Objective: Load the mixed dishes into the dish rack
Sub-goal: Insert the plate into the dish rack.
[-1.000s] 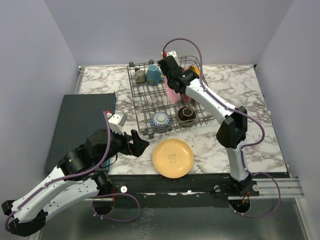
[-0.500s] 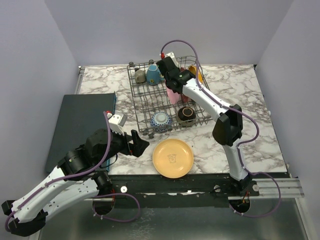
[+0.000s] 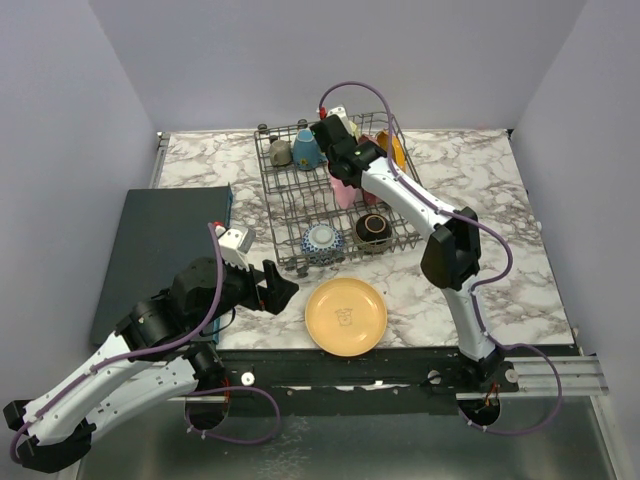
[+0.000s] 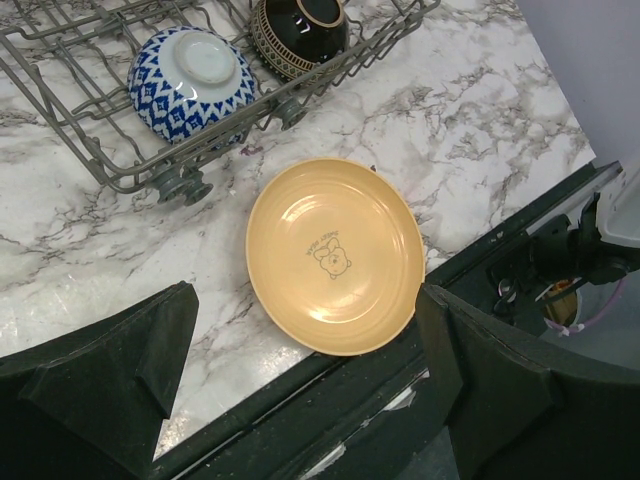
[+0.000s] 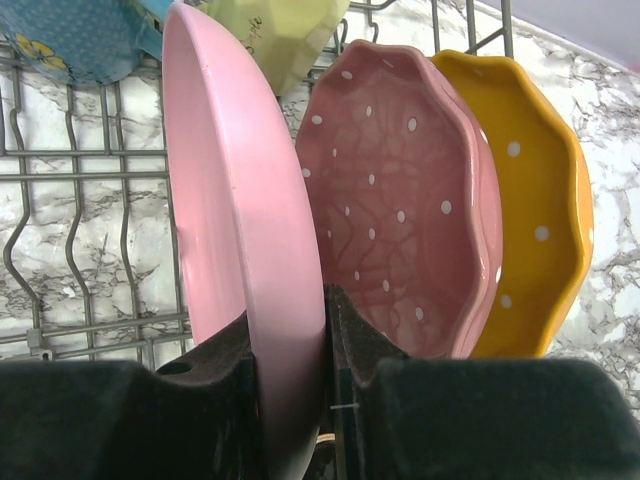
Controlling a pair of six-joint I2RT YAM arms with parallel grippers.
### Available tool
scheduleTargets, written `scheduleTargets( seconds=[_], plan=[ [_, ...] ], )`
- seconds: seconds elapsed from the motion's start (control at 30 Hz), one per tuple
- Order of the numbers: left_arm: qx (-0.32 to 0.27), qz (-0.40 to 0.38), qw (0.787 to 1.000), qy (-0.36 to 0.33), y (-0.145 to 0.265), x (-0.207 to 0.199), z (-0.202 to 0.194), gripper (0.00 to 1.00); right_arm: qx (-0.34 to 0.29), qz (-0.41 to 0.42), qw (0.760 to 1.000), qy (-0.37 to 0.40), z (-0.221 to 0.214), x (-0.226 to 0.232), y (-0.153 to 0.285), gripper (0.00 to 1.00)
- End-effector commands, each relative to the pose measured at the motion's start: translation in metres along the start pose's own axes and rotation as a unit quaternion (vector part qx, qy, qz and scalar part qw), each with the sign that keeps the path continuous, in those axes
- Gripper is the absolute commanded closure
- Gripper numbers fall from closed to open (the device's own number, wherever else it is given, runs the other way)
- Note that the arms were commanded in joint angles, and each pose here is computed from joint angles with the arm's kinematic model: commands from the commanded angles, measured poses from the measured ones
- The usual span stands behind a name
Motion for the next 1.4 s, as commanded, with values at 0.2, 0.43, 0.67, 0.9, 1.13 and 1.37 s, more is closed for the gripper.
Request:
scheduleTargets(
  seconds=[0.2,0.43,0.67,0.9,1.13,1.37],
  plan=[
    [-0.004,0.016,1.000,-0.007,-0.005,0.003,0.001,0.01,0.004,-0.002,1.000,-0.003,-0.005,0.007,-0.019,0.98],
    [-0.003,0.016,1.000,-0.007,-0.006,0.003,0.000,0.01,0.013,0.004,1.000,-0.003,-0.012,0.014,-0.026,0.91],
    [-0.001,0.019,1.000,-0.009,-0.007,0.004,0.000,0.01,0.023,0.008,1.000,-0.003,-0.019,0.018,-0.031,0.90],
    [-0.002,0.018,1.000,-0.008,-0.007,0.004,0.000,0.01,0.032,0.016,0.999,-0.004,-0.025,0.022,-0.034,0.86],
    [-0.002,0.020,1.000,-0.008,-0.007,0.004,0.000,0.01,0.037,0.017,0.999,-0.007,-0.029,0.023,-0.036,0.76],
    [-0.001,0.020,1.000,-0.009,-0.007,0.004,0.000,0.01,0.037,0.023,0.999,-0.009,-0.029,0.025,-0.036,0.63]
  ],
)
Point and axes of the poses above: each gripper's point midway between its finger pads, its own y axis back along the fingers, its own x axis along the line the jaws close on, z = x × y, the point moved 7 cm from there along y, back along the fingers, and after that the axes turned 8 degrees about -y, right-handed, at the moved point
